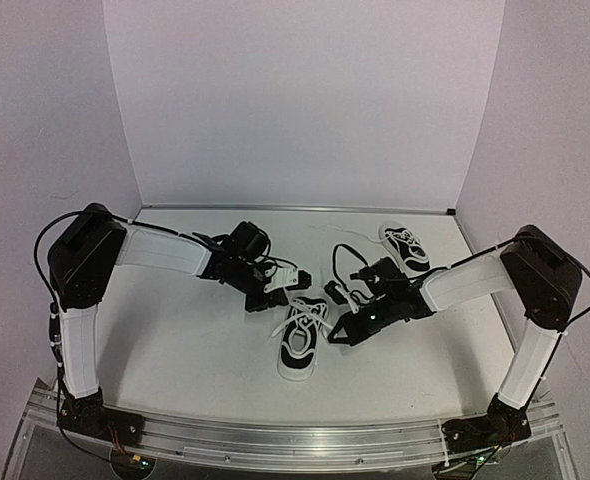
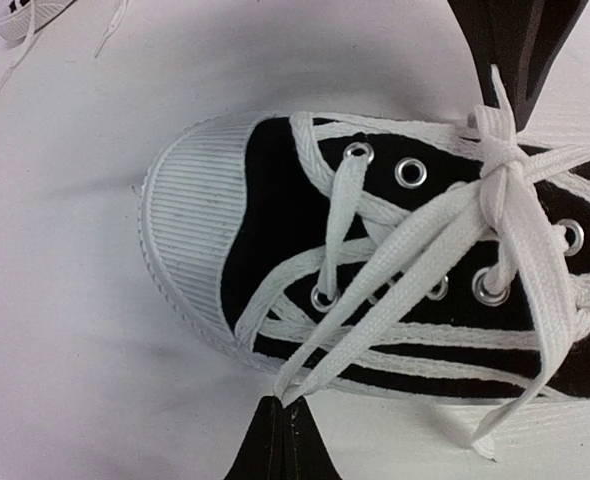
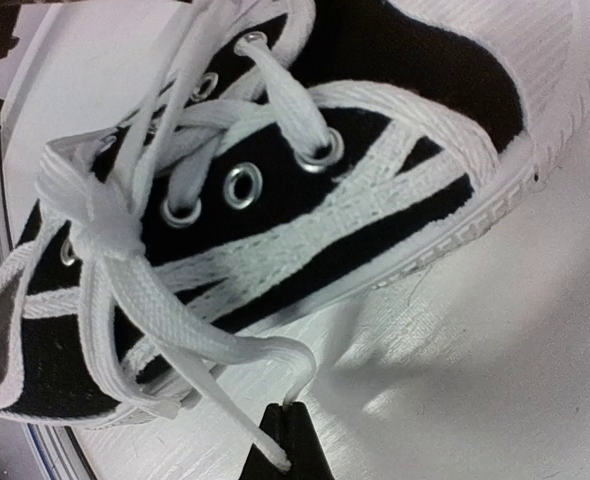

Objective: Tie the shoes

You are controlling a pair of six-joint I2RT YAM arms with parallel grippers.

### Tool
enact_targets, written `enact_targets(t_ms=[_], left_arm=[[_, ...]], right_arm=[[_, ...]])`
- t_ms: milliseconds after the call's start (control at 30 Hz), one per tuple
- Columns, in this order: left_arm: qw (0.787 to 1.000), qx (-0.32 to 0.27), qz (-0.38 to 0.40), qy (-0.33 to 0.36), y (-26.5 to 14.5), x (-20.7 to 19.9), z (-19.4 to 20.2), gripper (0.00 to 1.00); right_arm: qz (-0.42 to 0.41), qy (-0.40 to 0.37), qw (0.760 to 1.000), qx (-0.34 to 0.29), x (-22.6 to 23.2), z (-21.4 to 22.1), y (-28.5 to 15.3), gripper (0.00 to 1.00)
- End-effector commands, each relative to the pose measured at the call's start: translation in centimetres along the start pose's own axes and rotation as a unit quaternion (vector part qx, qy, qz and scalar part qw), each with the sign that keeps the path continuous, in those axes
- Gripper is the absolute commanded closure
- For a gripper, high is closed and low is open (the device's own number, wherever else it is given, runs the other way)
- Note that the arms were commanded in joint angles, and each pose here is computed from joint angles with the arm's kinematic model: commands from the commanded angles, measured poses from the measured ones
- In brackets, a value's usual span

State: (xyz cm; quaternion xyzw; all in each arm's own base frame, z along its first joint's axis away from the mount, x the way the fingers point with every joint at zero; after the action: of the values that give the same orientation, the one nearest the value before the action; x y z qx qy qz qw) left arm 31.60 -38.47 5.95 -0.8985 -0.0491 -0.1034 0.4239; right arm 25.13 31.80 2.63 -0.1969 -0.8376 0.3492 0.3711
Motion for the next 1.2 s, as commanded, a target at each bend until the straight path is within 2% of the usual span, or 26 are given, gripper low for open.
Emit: enact_targets(t_ms=[0, 467, 900, 1067, 1133, 1167], left_arm=[[0.998, -0.029, -0.054, -0.001, -3.1, 2.2, -2.0, 1.00], [0.994, -0.018, -0.105, -0.030, -3.6, 4.3, -1.0, 1.00], [0.987, 0.000, -0.149, -0.055, -3.9, 6.2, 0.5, 1.00], [0.992, -0.013, -0.120, -0.036, -3.7, 5.2, 0.1, 1.00], [0.995, -0.034, -0.091, -0.009, -3.6, 4.1, -0.6, 0.96], [0.996, -0.041, -0.077, -0.001, -3.6, 3.7, -0.9, 0.89]], right_arm=[[0.027, 0.001, 1.000, -0.003, -0.5, 0.0, -0.6, 1.00], [0.048, 0.008, 0.999, -0.004, -1.0, 0.5, -1.3, 1.00], [0.068, 0.028, 0.997, 0.029, -1.8, 2.2, -1.2, 1.00], [0.066, 0.032, 0.997, 0.032, -1.6, 2.0, -1.4, 1.00], [0.063, 0.029, 0.997, 0.027, -1.4, 1.6, -1.5, 1.00], [0.061, 0.027, 0.997, 0.025, -1.2, 1.3, -1.5, 1.00]])
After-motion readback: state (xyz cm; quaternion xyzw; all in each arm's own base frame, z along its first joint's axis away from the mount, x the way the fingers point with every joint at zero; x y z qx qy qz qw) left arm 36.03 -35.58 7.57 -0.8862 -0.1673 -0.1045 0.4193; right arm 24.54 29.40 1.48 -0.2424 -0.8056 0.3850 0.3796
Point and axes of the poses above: each gripper's point midway between its finger pads, its own y axis out along the fingers, its own x axis along the line the jaws close on, z = x × y, the point moved 1 cm from there along -y, back along the fingers, and after that the axes turned 1 degree about -y, right-handed, at the moved point
